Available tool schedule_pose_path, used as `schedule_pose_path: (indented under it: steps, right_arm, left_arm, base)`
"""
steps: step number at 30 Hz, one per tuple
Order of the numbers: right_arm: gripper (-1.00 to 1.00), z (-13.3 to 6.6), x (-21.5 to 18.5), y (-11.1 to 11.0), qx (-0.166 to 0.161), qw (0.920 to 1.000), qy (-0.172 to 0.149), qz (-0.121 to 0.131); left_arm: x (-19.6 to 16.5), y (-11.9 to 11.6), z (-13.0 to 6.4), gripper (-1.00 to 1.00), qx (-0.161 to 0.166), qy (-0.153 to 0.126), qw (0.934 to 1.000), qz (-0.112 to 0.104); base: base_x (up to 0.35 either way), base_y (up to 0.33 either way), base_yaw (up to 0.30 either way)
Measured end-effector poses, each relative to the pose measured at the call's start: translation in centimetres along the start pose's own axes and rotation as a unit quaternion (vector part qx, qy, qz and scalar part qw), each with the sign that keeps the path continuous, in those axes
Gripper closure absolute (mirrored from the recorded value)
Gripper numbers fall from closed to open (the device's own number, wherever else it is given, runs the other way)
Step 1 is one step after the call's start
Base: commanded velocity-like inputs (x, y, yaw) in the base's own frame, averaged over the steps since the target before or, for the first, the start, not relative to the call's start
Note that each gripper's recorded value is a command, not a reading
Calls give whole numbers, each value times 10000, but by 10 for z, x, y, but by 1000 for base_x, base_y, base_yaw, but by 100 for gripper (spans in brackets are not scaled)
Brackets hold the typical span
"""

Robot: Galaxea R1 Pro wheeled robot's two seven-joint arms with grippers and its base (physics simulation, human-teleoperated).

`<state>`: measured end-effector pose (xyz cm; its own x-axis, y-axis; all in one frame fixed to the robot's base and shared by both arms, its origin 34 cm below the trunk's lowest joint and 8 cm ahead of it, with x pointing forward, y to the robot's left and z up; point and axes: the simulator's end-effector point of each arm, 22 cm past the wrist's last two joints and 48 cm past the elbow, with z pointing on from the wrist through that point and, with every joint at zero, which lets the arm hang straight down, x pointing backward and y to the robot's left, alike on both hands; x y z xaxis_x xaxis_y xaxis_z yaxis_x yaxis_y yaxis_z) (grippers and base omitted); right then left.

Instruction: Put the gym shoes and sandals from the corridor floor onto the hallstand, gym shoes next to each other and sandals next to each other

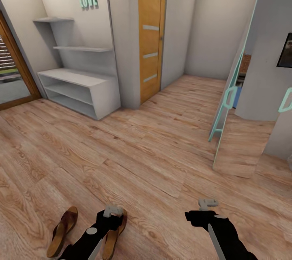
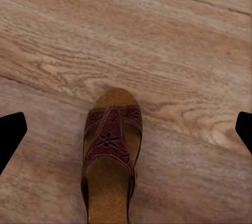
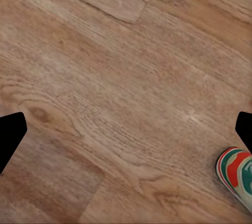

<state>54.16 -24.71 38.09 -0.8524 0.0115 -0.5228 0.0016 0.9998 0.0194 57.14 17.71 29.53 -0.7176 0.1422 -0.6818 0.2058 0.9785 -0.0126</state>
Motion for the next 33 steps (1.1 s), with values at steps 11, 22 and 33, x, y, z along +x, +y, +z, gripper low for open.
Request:
schedule_pose_path:
  steps: [11, 22, 33]
  right_arm:
    - [-100, 23, 25, 0, -1, 10000, 89, 2]
    - [-100, 44, 51, -1, 2, 9997, 260, 5]
    - [-100, 60, 75, -2, 9, 9985, 553, 5]
  left_arm:
    - [31, -2, 17, -100, 12, 87, 10000, -13]
    - [63, -4, 31, -100, 36, 254, 9997, -38]
    - [94, 0, 40, -100, 30, 525, 9986, -66]
  base:
    - [0, 0, 19]
    - [0, 0, 77]
    - [0, 0, 47]
